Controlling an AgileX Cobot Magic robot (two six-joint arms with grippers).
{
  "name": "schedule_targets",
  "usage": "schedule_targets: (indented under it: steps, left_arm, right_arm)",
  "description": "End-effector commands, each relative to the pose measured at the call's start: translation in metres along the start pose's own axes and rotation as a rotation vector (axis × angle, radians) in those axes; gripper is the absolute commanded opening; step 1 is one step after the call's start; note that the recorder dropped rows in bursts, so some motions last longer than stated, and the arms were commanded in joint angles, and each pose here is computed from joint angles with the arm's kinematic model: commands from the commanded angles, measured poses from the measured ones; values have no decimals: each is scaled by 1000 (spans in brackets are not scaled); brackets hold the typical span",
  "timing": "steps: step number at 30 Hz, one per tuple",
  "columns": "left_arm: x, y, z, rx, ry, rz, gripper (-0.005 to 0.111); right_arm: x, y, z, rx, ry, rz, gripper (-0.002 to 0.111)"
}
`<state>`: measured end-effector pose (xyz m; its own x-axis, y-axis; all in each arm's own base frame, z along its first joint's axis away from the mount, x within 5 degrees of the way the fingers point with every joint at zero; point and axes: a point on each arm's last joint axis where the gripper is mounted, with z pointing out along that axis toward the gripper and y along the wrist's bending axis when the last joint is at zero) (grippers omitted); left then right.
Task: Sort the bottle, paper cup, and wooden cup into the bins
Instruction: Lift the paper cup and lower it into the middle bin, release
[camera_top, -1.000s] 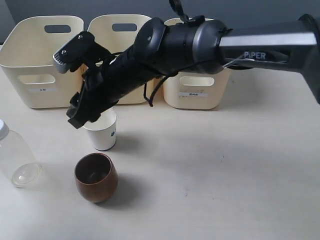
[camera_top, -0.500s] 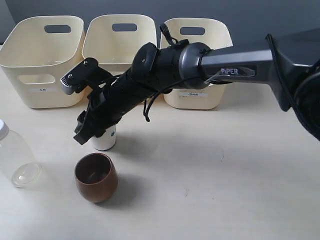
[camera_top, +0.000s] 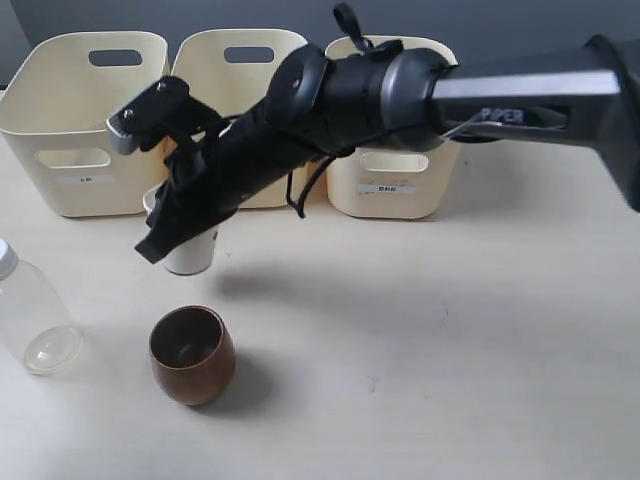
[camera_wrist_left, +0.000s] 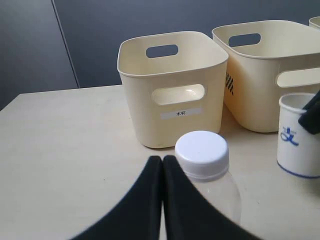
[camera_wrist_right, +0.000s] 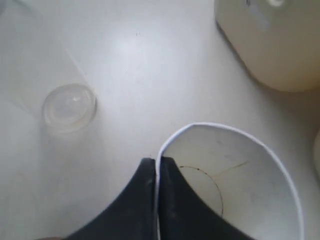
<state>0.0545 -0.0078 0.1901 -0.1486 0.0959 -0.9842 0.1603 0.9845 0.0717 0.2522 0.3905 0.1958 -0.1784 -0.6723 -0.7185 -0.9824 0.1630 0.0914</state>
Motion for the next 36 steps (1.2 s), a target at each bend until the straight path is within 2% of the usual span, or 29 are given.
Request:
schedule_targets:
  steps: [1, 6, 9, 13, 15, 20, 25, 29, 36]
  left_arm:
    - [-1, 0, 0, 2, -11, -1, 0]
    - [-1, 0, 0, 2, -11, -1, 0]
    - [-1, 0, 0, 2, -11, -1, 0]
    - [-1, 0, 0, 2, -11, -1, 0]
    - [-1, 0, 0, 2, -11, -1, 0]
    - [-1, 0, 0, 2, -11, -1, 0]
    - [-1, 0, 0, 2, -11, -1, 0]
    - [-1, 0, 0, 2, -11, -1, 0]
    - [-1, 0, 0, 2, -11, -1, 0]
  right_arm:
    - [-32, 5, -44, 79, -113, -60, -1]
    - [-62, 5, -88, 244, -273, -116, -1]
    - [-75, -4, -105, 319, -327, -153, -1]
    - [-84, -34, -116, 379, -369, -99, -1]
    - [-82, -59, -117, 406, -372, -53, -1]
    - [-65, -110, -98, 401, -322, 39, -1]
    - [-45, -141, -63, 395, -259, 69, -1]
    - [-30, -153, -34, 371, -203, 79, -1]
    - [-11, -163, -8, 359, -144, 79, -1]
